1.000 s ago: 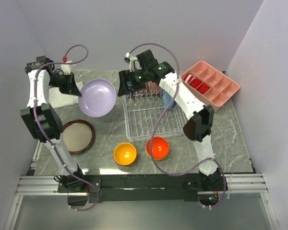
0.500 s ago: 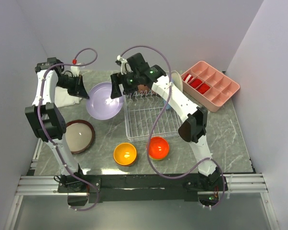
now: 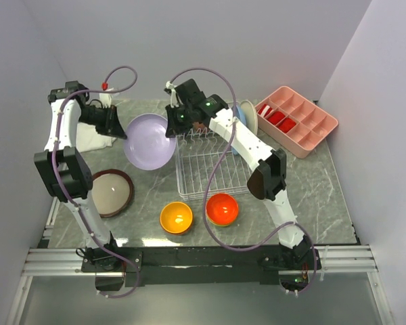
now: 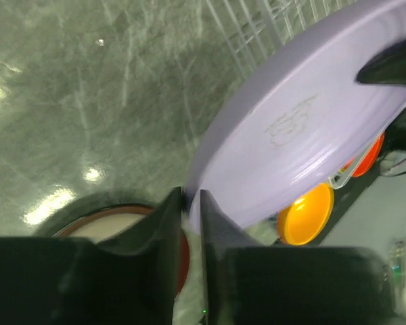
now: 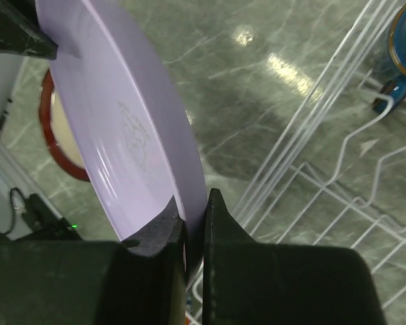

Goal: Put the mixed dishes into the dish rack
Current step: Pick up the plate at the center of the board, then insert the plate into the dish rack.

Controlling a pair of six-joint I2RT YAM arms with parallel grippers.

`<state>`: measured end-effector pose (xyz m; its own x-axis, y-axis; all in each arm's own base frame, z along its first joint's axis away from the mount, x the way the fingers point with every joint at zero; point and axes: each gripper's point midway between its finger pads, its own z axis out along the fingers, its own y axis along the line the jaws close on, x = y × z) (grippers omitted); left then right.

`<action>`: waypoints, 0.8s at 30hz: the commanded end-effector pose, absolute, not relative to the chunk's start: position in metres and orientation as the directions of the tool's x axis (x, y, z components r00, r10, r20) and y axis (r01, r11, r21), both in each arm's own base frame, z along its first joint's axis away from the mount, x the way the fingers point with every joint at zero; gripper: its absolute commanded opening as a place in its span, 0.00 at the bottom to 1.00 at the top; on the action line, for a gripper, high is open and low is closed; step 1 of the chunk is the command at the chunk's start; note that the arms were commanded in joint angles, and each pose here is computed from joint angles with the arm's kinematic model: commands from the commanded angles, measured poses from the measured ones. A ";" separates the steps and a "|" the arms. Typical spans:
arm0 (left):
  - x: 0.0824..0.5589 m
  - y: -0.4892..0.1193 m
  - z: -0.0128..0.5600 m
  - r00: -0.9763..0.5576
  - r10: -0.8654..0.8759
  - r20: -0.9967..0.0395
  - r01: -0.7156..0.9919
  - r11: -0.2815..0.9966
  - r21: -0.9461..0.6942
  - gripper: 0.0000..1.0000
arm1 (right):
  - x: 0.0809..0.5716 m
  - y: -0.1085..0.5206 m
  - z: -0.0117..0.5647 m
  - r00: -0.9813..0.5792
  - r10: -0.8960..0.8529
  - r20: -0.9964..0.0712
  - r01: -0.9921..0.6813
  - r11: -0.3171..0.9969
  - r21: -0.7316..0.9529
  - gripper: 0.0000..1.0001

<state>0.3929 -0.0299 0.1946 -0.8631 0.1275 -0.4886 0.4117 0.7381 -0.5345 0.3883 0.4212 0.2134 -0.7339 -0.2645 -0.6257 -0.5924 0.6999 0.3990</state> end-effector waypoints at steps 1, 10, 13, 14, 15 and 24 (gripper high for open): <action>0.390 -0.045 0.223 -0.831 0.109 -0.546 0.455 0.698 -0.553 0.37 | 0.401 0.422 0.254 -0.616 -0.252 -0.747 -0.638 0.716 0.284 0.00; 0.437 -0.008 0.252 -0.655 0.003 -0.755 0.341 0.893 -0.293 0.68 | 0.455 0.293 0.318 -0.439 -0.223 -0.870 -0.195 0.969 -0.151 0.00; 0.441 -0.009 0.244 -0.673 -0.016 -0.739 0.331 0.888 -0.320 0.68 | 0.453 0.246 0.341 -0.393 -0.152 -0.907 0.056 0.980 -0.189 0.00; 0.442 -0.008 0.239 -0.686 -0.025 -0.727 0.326 0.883 -0.338 0.68 | 0.451 0.243 0.339 -0.393 -0.157 -0.906 0.067 0.978 -0.199 0.00; 0.443 -0.008 0.236 -0.695 -0.037 -0.718 0.318 0.879 -0.354 0.68 | 0.448 0.232 0.350 -0.375 -0.143 -0.916 0.105 0.975 -0.195 0.00; 0.440 -0.008 0.220 -0.706 -0.034 -0.707 0.324 0.873 -0.365 0.69 | 0.428 0.180 0.333 -0.430 -0.209 -0.878 0.237 0.913 -0.333 0.00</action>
